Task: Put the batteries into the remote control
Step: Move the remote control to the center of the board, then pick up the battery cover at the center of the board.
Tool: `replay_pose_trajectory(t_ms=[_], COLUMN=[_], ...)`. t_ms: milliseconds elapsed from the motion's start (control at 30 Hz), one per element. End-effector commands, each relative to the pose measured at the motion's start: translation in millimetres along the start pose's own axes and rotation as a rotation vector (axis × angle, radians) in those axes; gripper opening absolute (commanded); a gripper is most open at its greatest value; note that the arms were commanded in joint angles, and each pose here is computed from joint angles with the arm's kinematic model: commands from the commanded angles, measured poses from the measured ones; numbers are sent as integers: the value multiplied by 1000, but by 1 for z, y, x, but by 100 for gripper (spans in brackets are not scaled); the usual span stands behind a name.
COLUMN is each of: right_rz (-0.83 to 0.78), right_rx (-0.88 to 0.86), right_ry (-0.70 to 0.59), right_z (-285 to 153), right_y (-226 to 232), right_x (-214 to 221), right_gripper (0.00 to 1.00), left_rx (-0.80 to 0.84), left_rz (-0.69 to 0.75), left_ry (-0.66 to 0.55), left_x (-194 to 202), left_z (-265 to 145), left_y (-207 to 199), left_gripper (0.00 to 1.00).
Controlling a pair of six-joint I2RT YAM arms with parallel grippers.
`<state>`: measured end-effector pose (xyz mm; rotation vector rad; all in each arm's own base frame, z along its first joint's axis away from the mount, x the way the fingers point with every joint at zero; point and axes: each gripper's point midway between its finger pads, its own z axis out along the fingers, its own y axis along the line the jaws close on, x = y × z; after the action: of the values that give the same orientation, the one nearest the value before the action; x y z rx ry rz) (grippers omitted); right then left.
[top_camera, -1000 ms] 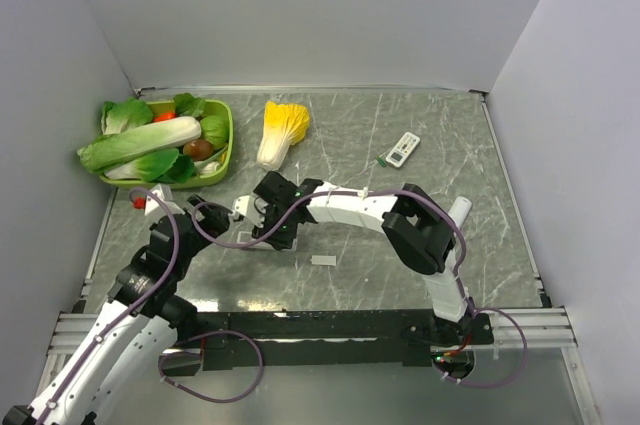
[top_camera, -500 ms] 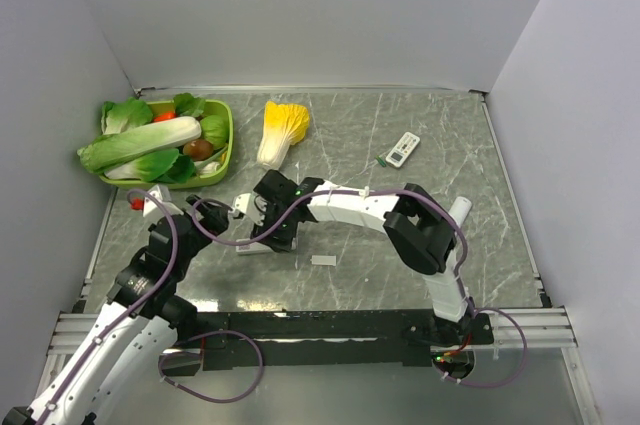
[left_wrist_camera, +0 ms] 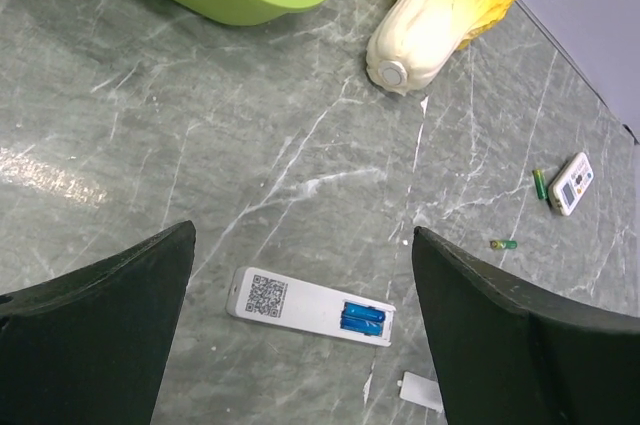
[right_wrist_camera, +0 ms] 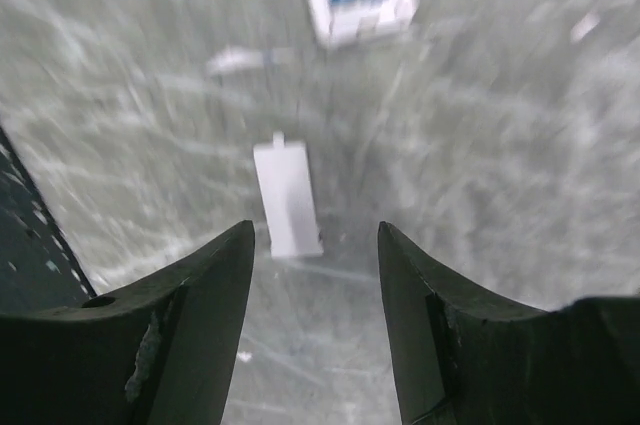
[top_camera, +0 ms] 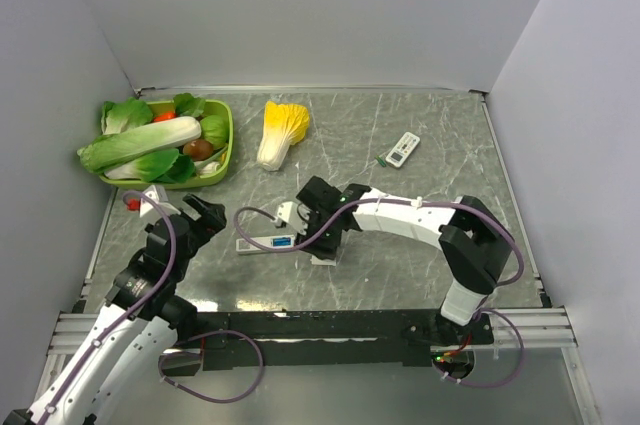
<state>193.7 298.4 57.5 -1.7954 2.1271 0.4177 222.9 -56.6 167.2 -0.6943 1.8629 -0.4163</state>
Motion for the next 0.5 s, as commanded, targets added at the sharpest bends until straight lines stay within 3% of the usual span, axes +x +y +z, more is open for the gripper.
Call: replay_pose_trajectory(t_ms=[0, 467], right_rz=[-18, -43], right_rx=[17, -24], right_ry=[58, 92], right_z=[-6, 21], right_y=[1, 2], right_x=[22, 20], right_gripper=[60, 61], left_rx=[55, 18], left_rz=[-3, 24], left_ry=[11, 66], left_x=[1, 17], left_z=[4, 16], left_y=[-15, -10], left_gripper=[93, 94])
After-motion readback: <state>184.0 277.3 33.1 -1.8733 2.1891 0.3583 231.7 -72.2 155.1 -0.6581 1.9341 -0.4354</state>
